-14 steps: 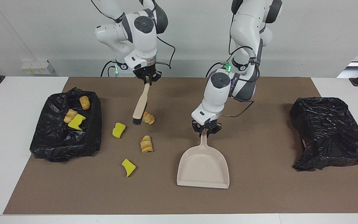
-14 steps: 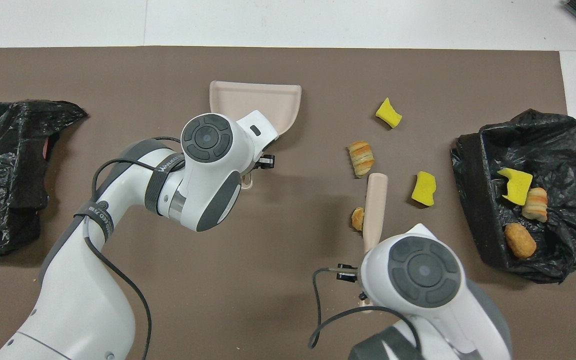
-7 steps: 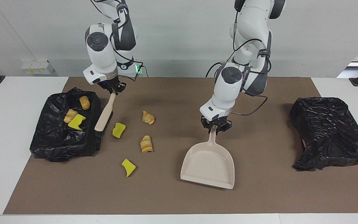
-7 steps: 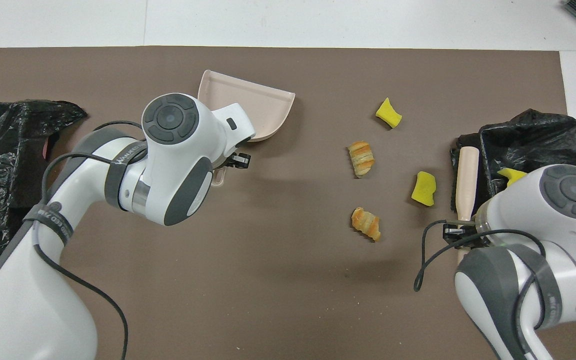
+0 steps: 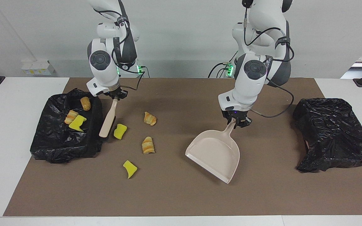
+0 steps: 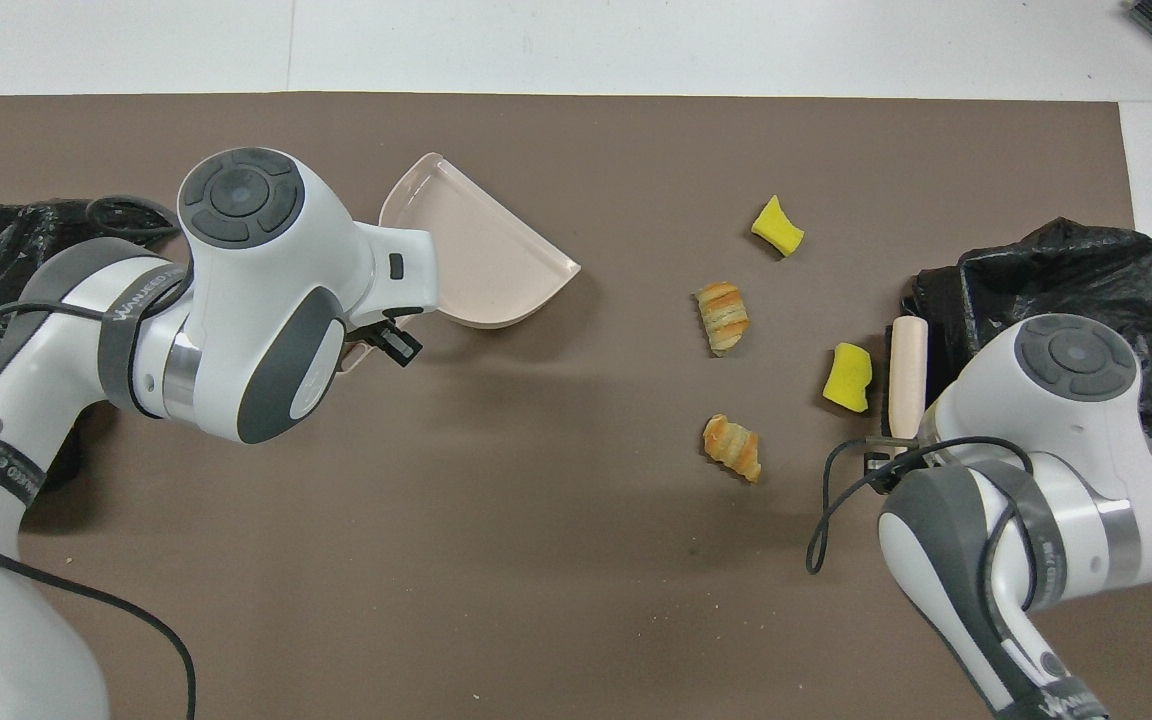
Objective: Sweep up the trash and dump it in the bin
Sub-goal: 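Sweep remaining rolls and sponges into the dustpan with the right gripper's brush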
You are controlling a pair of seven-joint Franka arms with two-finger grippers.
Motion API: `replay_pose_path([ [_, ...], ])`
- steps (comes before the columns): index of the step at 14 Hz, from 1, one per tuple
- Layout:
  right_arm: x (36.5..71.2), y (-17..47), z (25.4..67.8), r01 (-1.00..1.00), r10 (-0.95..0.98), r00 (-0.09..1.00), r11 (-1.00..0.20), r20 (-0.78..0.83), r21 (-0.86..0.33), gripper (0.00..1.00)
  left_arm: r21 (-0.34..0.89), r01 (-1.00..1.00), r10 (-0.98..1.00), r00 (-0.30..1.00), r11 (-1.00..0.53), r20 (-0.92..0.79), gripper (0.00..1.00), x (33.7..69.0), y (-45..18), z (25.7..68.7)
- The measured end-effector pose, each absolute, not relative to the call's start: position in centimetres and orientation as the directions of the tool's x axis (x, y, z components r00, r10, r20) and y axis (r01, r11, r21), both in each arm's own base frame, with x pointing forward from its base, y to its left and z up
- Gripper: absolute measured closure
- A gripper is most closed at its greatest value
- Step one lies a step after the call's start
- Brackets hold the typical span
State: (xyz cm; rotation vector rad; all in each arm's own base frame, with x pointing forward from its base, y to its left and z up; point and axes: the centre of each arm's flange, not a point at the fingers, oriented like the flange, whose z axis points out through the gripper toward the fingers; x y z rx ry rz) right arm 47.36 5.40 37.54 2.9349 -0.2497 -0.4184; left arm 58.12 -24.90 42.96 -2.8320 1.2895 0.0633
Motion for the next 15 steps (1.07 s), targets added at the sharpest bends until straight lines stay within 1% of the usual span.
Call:
replay_pose_path([
  [3,47.8,5.7,36.2,-0.122,-0.171,0.948,-0.974,-0.267,0.189,0.74,0.003,-0.872,-0.869,0.489,-0.490,-0.073,0.68,57.7,-24.9,42.7],
  [5,47.7,7.5,36.2,-0.085,-0.135,0.954,-0.978,-0.268,0.188,0.74,0.024,-0.915,-0.913,0.399,-0.402,-0.086,0.68,56.6,-25.3,41.9],
  [7,47.4,10.1,35.6,-0.032,-0.084,0.957,-0.982,-0.279,0.186,0.74,0.031,-0.938,-0.935,0.341,-0.345,-0.095,0.68,54.3,-26.3,40.8],
  [9,47.3,12.9,35.0,0.018,-0.034,0.956,-0.985,-0.290,0.173,0.74,0.017,-0.956,-0.953,0.291,-0.293,-0.090,0.68,51.2,-27.5,39.8],
  [12,47.1,18.2,35.7,0.117,0.088,0.951,-0.990,-0.298,0.082,0.74,0.020,-0.971,-0.967,0.237,-0.240,-0.092,0.68,47.8,-28.8,39.1],
  [15,46.5,22.6,36.7,0.229,0.229,0.928,-0.973,-0.293,-0.033,0.74,0.016,-0.982,-0.978,0.187,-0.189,-0.088,0.68,45.6,-30.7,38.0],
])
